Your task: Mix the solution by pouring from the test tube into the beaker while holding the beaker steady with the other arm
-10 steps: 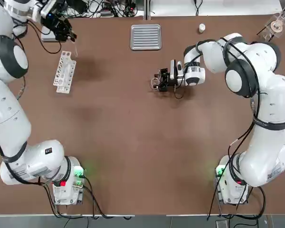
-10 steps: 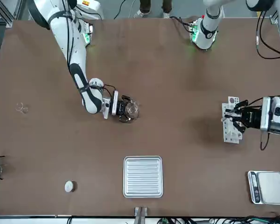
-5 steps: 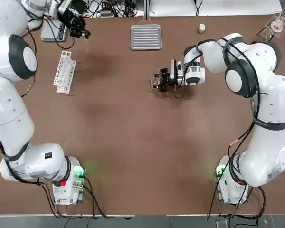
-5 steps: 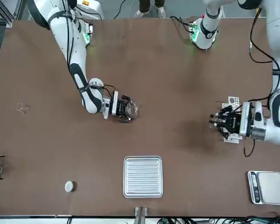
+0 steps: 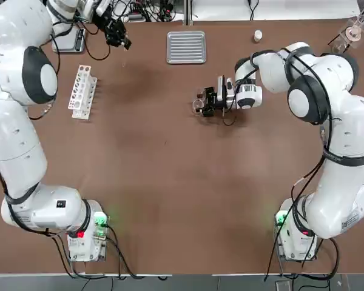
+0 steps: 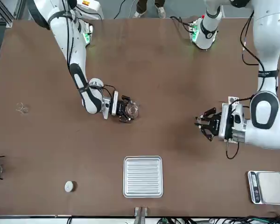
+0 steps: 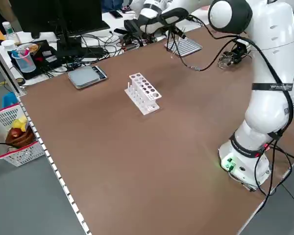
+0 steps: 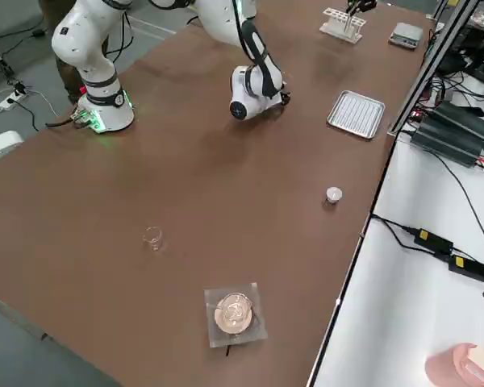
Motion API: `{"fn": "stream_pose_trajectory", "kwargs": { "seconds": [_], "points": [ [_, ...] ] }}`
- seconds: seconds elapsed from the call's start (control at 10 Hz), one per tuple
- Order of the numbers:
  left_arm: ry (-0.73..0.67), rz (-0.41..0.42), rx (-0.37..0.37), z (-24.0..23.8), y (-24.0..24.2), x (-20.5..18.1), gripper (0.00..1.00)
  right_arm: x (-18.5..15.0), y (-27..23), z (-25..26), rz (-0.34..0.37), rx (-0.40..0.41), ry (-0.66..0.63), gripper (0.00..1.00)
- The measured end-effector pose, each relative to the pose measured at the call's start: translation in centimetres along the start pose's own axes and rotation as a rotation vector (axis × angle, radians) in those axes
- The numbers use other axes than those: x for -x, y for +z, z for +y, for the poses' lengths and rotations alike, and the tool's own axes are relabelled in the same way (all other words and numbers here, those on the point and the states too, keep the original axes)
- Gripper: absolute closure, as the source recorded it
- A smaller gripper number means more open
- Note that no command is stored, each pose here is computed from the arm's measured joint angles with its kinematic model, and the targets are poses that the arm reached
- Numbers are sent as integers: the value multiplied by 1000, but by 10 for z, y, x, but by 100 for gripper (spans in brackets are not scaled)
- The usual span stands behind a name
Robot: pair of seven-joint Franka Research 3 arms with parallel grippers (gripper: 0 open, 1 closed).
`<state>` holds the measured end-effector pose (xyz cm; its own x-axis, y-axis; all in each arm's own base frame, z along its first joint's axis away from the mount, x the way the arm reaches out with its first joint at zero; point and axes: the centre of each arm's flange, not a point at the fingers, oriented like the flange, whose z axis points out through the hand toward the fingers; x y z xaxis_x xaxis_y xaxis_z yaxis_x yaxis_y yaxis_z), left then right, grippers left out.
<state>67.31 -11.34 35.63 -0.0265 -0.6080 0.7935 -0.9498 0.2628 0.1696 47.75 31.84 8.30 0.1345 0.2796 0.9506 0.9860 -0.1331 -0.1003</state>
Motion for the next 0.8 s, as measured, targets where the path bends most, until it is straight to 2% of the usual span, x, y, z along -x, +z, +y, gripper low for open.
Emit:
{"fn": "stream_pose_trajectory", "kwargs": {
  "seconds": [0.8],
  "points": [
    [-166, -228, -109, -19, 133, -124, 79, -1, -1, 3, -2, 5, -3, 22]
  ]
}}
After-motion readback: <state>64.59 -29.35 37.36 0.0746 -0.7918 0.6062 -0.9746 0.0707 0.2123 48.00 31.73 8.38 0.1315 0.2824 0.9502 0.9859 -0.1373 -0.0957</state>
